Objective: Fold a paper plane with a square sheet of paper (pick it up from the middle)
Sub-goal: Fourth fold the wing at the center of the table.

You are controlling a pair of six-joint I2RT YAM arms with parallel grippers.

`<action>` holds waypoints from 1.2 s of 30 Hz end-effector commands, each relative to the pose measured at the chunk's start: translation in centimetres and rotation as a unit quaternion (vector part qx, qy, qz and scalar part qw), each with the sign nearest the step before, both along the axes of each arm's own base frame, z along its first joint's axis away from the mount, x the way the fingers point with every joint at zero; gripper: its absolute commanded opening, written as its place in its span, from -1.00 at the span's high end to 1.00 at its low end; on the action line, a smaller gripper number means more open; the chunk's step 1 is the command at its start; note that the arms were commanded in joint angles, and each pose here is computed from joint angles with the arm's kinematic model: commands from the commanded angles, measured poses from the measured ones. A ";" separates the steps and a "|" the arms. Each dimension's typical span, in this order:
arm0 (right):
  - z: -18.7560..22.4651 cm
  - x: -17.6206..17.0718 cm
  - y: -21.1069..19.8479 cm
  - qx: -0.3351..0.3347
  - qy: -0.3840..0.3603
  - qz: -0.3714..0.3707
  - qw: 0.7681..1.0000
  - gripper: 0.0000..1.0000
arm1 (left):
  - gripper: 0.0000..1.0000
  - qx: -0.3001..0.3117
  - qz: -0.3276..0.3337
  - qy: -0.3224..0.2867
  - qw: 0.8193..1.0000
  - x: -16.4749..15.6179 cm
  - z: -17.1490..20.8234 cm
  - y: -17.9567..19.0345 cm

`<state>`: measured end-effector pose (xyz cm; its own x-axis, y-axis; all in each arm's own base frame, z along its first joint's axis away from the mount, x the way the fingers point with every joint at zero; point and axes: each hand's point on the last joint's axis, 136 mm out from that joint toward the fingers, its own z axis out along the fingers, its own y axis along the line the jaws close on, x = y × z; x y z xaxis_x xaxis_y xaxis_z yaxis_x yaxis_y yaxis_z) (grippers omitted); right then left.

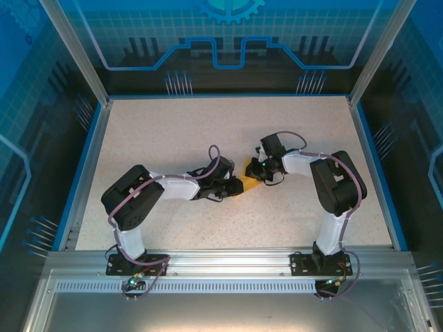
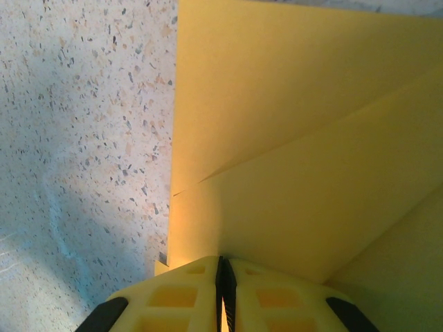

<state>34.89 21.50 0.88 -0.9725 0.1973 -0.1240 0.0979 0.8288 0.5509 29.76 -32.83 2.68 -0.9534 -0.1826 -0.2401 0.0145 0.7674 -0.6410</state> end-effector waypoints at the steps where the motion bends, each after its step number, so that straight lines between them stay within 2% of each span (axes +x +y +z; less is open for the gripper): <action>1: -3.5 -2.2 -2.5 -0.054 0.054 -0.018 0.997 0.73 | 0.55 -0.005 -0.005 0.019 1.000 -0.3 -0.5 -0.6; 21: -3.9 -2.5 -2.7 -0.062 0.060 -0.020 0.996 0.73 | 0.56 0.030 0.004 0.079 0.996 -2.7 -3.7 1.2; 27: -4.0 -2.5 -2.8 -0.065 0.060 -0.020 0.996 0.73 | 0.59 0.080 0.008 0.105 0.991 -4.1 -5.2 3.0; 36: -4.4 -2.6 -2.8 -0.074 0.066 -0.019 0.995 0.73 | 0.68 0.107 -0.003 0.123 0.987 -5.5 -5.1 4.3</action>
